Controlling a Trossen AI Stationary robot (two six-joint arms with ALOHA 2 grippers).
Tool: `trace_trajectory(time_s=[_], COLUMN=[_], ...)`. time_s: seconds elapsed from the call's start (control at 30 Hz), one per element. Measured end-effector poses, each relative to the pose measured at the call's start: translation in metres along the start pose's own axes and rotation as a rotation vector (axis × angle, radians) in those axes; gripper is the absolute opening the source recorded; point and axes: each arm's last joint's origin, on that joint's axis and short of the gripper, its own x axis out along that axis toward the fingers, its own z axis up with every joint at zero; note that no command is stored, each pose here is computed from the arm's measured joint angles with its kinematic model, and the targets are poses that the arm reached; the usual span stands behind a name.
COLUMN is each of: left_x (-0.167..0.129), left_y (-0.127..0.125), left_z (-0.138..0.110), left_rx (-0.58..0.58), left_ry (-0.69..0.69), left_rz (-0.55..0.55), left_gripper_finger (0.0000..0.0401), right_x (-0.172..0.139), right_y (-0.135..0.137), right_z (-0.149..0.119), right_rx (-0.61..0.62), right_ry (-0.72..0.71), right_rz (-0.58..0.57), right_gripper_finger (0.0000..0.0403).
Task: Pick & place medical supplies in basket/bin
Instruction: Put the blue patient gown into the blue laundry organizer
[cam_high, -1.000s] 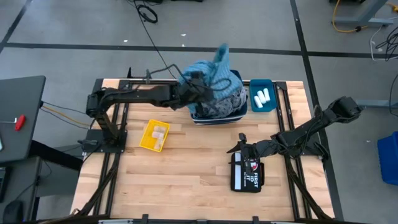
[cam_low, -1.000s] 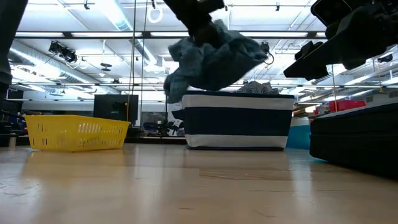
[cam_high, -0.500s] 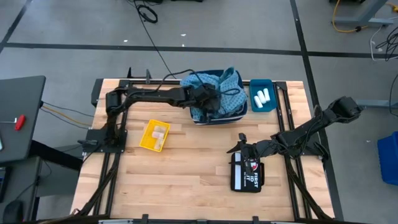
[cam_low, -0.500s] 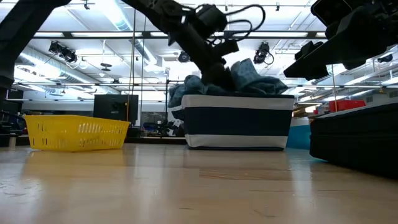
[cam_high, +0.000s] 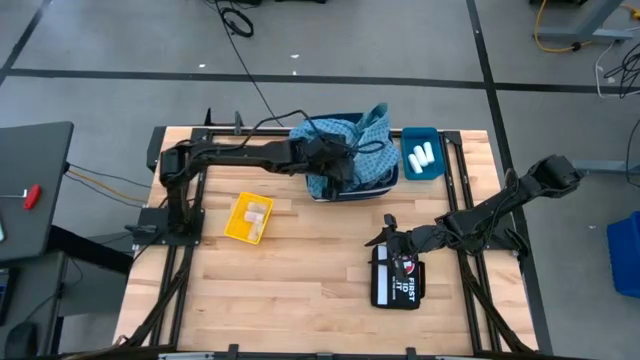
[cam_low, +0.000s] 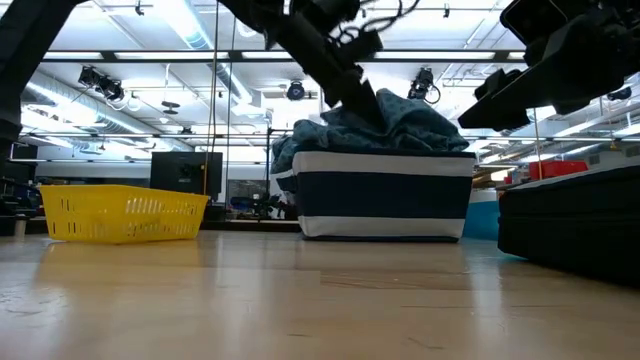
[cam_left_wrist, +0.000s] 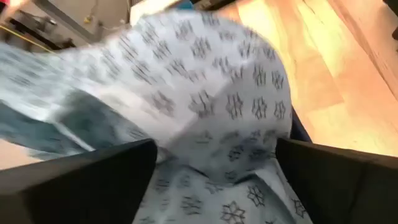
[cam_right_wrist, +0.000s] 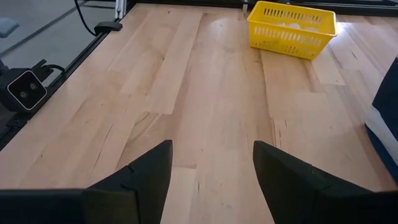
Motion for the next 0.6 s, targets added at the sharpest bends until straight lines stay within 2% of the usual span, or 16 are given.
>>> trace_trajectory(time_s=[0.07,0.17,0.33,0.4,0.47,0.6], left_x=[-0.010,-0.023,-0.038,-0.040,-0.040,-0.040], left_y=[0.002,0.005,0.010,0.012,0.014,0.021], left_z=[0.006,0.014,0.025,0.028,0.030,0.031], left_rx=[0.008,0.017,0.022,0.031,0.044,0.059], left_ry=[-0.016,-0.039,-0.087,-0.102,-0.118,-0.143], left_rz=[0.026,0.073,0.169,0.204,0.228,0.269], left_gripper_finger=[0.0346,0.0351,0.0317,0.0280,0.0225,0.0061], right_x=[0.000,0.000,0.000,0.000,0.000,0.000], right_y=[0.000,0.000,0.000,0.000,0.000,0.000], right_z=[0.000,0.000,0.000,0.000,0.000,0.000], right_rx=[0.000,-0.001,0.000,-0.001,-0.001,-0.001], right_ry=[0.002,0.003,0.003,0.003,0.003,0.003], right_rz=[-0.001,0.000,-0.001,-0.001,-0.002,-0.005], right_gripper_finger=[0.0233,0.0233,0.0233,0.0233,0.0233,0.0233])
